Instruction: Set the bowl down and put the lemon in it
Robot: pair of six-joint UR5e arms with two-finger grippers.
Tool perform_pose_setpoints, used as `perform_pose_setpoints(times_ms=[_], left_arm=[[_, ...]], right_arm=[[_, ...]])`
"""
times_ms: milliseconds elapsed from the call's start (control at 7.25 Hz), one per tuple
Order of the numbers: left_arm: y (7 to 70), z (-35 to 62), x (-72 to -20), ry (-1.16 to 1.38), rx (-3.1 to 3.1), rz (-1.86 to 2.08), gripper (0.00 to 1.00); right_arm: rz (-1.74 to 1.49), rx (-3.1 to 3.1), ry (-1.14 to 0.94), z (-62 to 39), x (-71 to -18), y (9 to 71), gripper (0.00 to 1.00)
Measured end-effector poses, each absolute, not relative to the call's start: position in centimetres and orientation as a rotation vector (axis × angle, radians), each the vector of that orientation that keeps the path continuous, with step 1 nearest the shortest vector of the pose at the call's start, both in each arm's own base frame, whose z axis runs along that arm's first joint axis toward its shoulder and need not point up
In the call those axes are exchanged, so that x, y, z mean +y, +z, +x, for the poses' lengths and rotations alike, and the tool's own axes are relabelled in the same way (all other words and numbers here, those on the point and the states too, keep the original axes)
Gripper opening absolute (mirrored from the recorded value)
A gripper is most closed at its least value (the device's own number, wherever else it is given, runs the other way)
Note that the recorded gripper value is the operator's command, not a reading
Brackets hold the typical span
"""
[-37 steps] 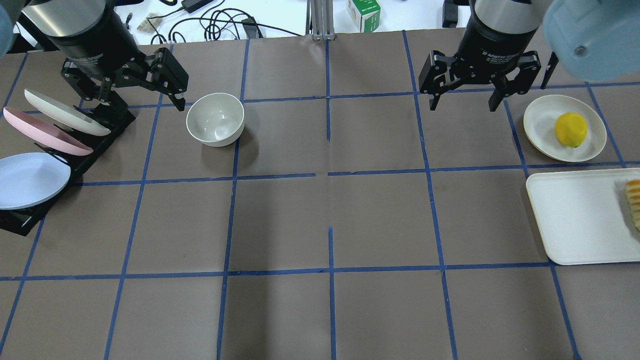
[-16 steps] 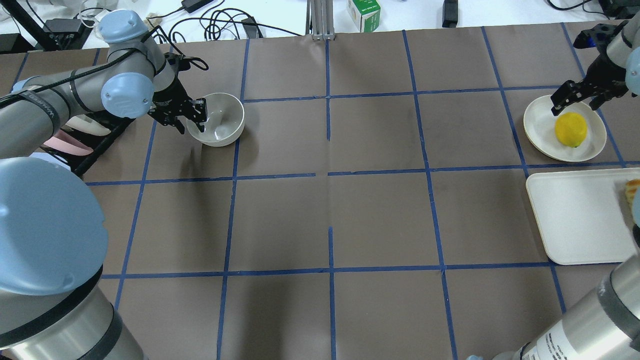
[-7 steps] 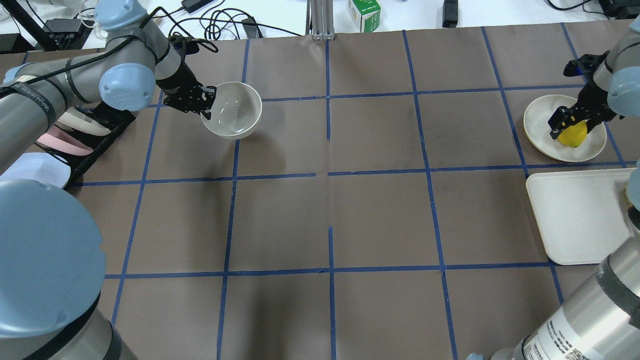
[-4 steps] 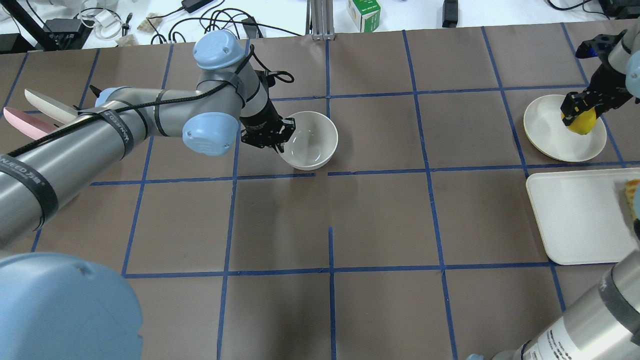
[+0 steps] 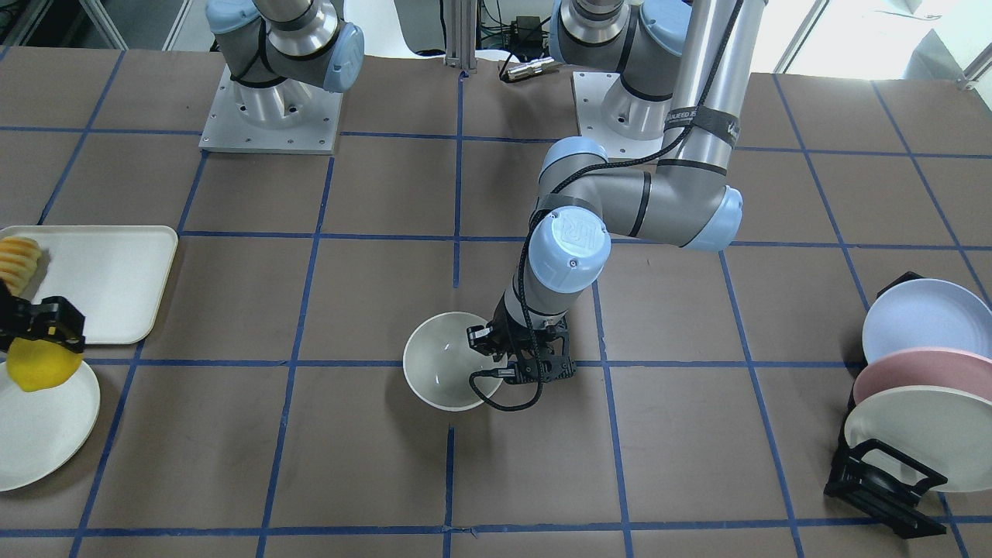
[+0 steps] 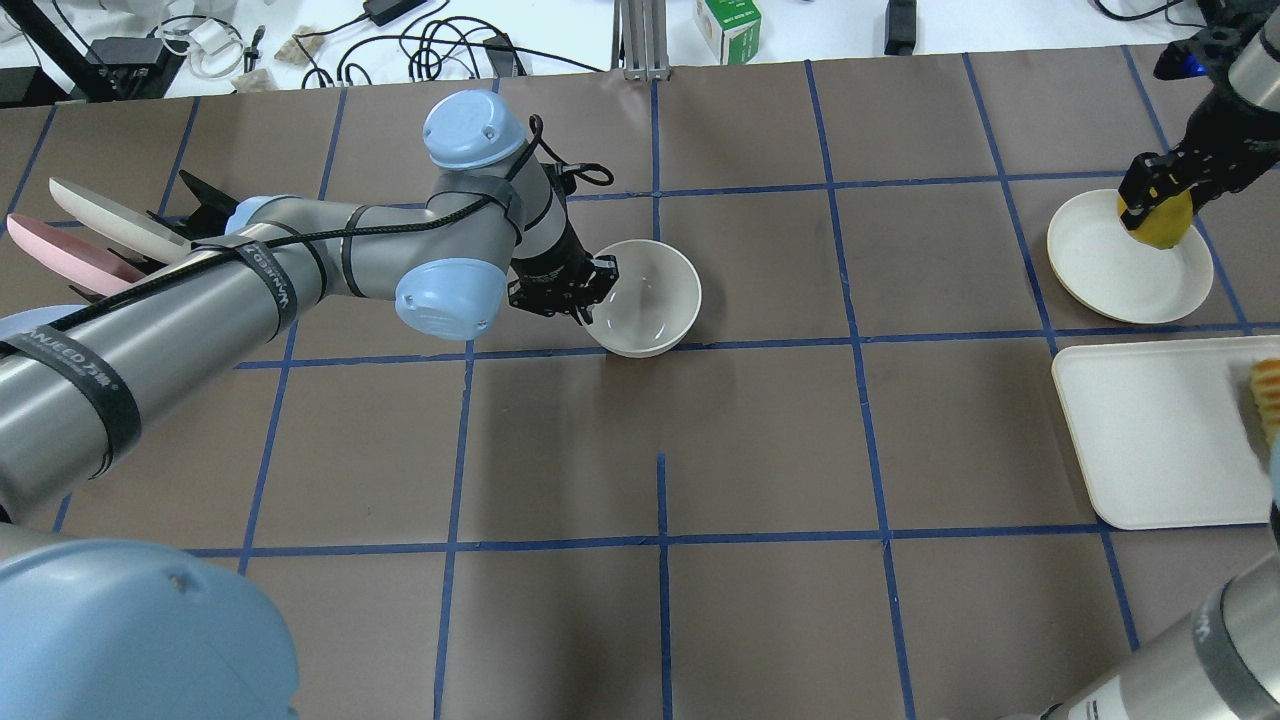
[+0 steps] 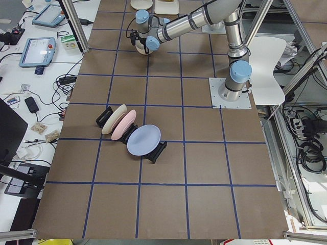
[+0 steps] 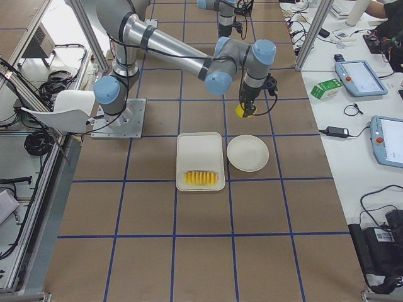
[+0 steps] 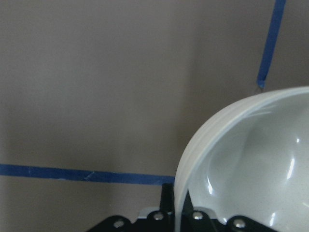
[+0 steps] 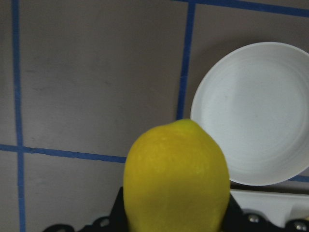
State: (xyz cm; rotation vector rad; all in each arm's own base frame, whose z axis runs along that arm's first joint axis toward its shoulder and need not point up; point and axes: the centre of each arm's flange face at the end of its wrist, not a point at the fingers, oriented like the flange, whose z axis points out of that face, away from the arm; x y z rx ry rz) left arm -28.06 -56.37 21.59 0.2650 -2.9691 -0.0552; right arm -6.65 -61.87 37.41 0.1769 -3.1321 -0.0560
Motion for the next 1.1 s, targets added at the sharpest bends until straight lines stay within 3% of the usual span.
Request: perform_pose_setpoints(times_ms=[276, 552, 1103], left_arm=[[23.5, -27.4, -57.3, 0.001, -2.963, 0.267, 1.00], [29.8, -23.9, -58.9, 0.088, -2.990, 0.176, 1.00], [43.4, -14.7, -55.4, 0.060, -3.095, -0.109, 1.00]], right_arm=[[0.063, -3.137, -0.018, 3.8, -60.9, 39.6, 0.12], [-0.016, -3.150, 0.004, 14.8, -59.3, 39.9, 0.12], [0.148, -3.159, 0.087, 31.0, -57.4, 34.1, 0.12]])
